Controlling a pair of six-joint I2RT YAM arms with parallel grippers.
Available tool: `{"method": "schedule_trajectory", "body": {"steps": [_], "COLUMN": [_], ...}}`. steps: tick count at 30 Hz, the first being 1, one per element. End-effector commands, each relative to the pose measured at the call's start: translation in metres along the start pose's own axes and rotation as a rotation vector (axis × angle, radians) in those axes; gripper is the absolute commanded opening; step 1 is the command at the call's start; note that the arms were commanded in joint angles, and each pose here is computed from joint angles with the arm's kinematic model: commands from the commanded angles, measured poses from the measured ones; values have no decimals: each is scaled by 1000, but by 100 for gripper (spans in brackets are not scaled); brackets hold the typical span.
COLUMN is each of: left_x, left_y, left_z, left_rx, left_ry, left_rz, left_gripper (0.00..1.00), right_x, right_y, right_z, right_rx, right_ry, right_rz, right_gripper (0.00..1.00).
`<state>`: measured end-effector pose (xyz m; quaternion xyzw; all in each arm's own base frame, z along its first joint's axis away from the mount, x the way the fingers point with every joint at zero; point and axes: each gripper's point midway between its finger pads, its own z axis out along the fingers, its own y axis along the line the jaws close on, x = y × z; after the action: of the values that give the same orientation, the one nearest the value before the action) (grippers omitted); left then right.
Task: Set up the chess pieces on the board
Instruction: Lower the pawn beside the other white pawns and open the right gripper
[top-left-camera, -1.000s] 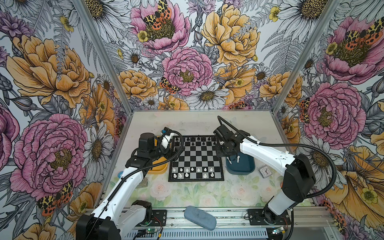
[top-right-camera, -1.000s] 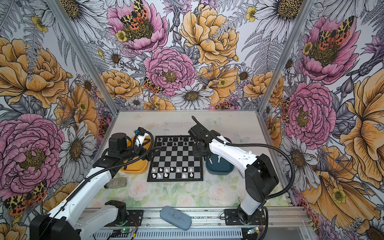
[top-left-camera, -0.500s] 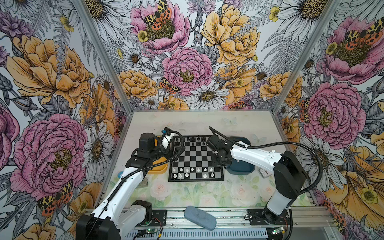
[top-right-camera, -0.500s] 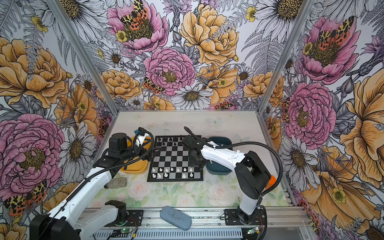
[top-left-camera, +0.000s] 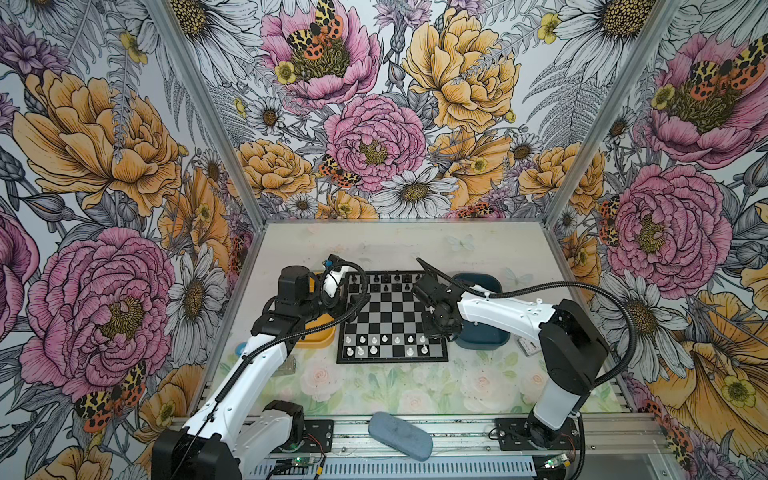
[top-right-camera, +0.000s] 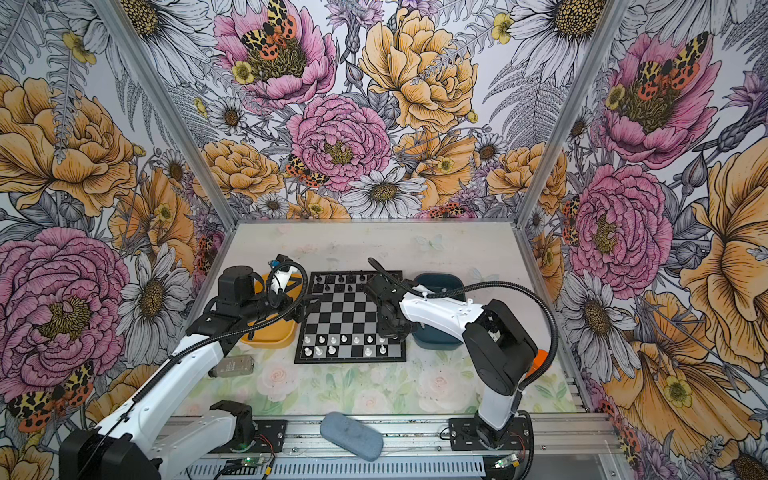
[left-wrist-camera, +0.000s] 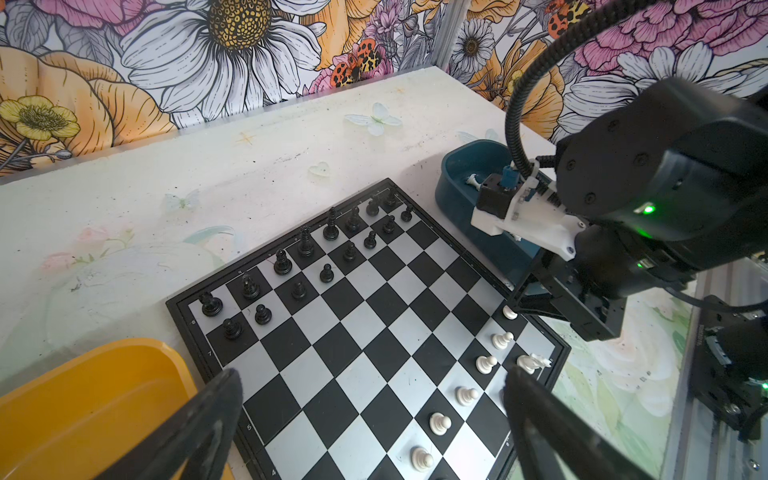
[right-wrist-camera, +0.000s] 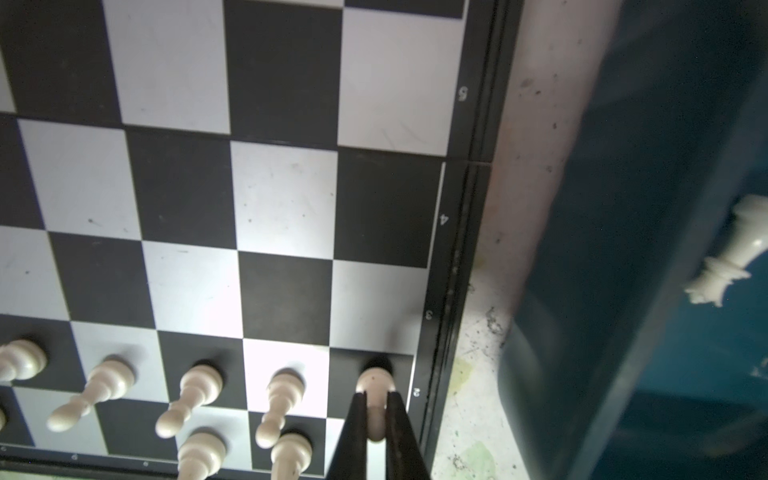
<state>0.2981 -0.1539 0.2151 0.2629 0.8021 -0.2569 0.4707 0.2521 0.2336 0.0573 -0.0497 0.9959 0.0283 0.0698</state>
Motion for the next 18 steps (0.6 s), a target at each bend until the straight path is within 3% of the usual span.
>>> {"method": "schedule_trajectory", "body": {"steps": [1,18], "left_x": [-20,-20], "left_y": [-6,-7], "left_z": [-5,-5], "left_rx": [16,17], "left_ry": [-62,-62], "left_rz": [42,43], "left_gripper": [99,99], "right_x": [2,8], "right_y": [5,3], "right_z": [5,13], "right_rx": [-9,5], "right_ry": [3,28], "right_rz": [6,10], "right_gripper": [0,0]}}
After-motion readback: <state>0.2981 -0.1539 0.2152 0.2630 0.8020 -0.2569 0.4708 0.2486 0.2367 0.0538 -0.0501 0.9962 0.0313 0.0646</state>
